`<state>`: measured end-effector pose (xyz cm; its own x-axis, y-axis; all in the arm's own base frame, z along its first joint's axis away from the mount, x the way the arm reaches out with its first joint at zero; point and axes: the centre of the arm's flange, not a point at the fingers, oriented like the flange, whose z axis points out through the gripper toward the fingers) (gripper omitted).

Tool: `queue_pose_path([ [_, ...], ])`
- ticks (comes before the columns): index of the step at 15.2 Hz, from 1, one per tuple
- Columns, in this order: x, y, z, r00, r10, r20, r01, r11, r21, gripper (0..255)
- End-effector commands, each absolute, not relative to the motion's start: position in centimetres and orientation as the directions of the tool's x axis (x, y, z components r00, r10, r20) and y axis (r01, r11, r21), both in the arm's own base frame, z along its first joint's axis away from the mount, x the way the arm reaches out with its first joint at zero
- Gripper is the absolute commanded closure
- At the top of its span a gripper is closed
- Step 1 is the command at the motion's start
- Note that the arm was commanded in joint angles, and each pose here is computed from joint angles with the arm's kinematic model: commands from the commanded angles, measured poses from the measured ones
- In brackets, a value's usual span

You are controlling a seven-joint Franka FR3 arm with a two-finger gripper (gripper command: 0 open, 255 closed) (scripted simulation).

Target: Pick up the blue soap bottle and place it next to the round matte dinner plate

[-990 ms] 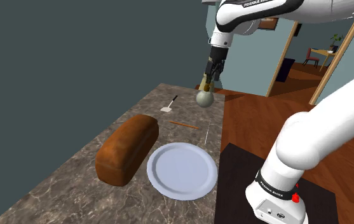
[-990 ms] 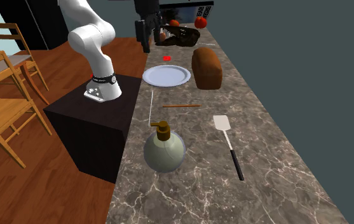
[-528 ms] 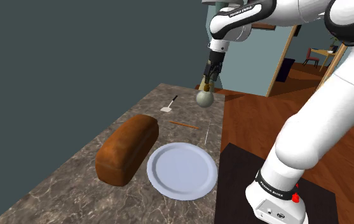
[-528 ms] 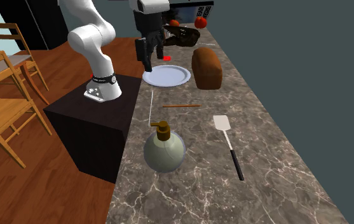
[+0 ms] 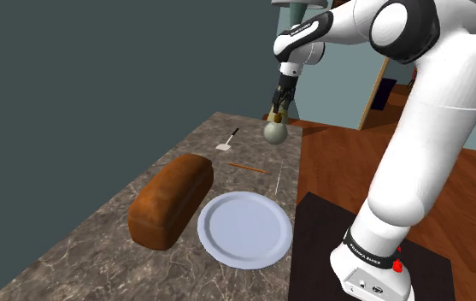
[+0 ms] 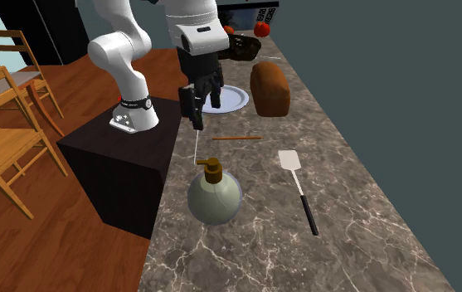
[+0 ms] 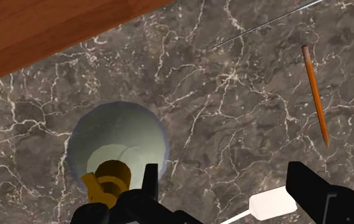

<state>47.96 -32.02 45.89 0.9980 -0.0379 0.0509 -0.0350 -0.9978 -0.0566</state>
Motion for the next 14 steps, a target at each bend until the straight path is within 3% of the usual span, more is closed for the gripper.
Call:
queue_pose_path([
  [1, 48.8, -34.1, 44.8, 0.997, -0.044, 0.058, -0.041, -0.998, -0.052, 0],
  [14, 52.5, -40.8, 39.0, 0.995, -0.068, 0.078, -0.065, -0.997, -0.04, 0],
])
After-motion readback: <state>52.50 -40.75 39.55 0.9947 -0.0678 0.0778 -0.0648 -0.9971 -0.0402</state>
